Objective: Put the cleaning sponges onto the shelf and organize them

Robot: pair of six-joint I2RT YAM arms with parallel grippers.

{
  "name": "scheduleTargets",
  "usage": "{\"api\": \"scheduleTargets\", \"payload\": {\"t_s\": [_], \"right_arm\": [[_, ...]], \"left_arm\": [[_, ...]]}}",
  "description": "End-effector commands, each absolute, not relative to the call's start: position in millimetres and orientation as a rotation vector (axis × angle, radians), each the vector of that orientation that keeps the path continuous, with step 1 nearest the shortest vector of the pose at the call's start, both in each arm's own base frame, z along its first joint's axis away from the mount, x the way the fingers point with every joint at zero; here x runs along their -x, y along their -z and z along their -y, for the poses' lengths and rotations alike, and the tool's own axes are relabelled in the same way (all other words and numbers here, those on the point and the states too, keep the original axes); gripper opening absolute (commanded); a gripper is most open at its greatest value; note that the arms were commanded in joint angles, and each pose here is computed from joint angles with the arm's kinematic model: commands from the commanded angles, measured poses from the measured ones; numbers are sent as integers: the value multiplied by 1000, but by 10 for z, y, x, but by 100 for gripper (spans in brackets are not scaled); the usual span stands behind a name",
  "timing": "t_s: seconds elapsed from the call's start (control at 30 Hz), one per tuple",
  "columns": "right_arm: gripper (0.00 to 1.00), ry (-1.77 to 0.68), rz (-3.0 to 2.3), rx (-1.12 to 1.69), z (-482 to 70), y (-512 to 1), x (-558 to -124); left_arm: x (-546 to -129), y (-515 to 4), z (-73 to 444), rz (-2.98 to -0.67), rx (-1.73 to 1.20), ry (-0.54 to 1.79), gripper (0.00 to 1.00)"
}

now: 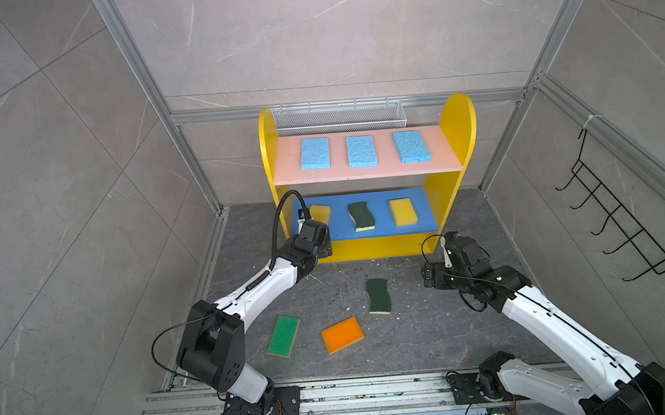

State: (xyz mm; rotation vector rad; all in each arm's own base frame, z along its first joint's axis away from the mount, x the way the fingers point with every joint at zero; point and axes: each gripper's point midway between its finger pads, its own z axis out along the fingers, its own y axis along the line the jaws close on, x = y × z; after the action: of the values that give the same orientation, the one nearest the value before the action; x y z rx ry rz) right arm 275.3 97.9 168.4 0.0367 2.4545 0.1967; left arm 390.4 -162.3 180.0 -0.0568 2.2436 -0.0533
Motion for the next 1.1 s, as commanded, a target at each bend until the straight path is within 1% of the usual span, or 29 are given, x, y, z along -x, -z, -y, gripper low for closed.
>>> {"api": "scheduleTargets", "payload": {"t_s": [0.0, 0.13, 0.27, 0.33, 0.37, 0.5, 0.6, 0.8, 0.9, 1.07], "right_arm": [[92, -231, -2438, -44, -1024, -1738, -2798], [92, -250, -2432, -53, -1040, -1767, -2801], [92, -288, -2425, -62, -1091, -1786, -2821], [92, -302, -2427, -68, -1116, -1787, -2837], [91, -307, -2427, -69, -1125, -1788, -2843], [90, -330, -2425, -76, -1155, -1802, -2847], [89, -333, -2422, -73, -1154, -1822, -2837], [89, -323, -2421, -51, -1142, -1859, -2816], [89, -314, -2417, -40, -1133, -1875, -2812], [89, -290, -2420, -27, -1106, -1882, -2804]], "left_arm": [[-3722, -2086, 1558, -2165, 78, 115, 86], [-3416, -2057, 1406, -2174, 96, 147, 86], [-3219, -2062, 1293, -2162, 108, 171, 85], [-3186, -2091, 1303, -2148, 95, 196, 83], [-3188, -2100, 1325, -2145, 91, 211, 80], [-3294, -2171, 1530, -2135, 55, 301, 67], [-3439, -2148, 1687, -2158, 60, 339, 60], [-3802, -2116, 1909, -2143, 79, 356, 55], [-3966, -2107, 1956, -2143, 97, 325, 53], [-4149, -2063, 2021, -2137, 113, 315, 50]]}}
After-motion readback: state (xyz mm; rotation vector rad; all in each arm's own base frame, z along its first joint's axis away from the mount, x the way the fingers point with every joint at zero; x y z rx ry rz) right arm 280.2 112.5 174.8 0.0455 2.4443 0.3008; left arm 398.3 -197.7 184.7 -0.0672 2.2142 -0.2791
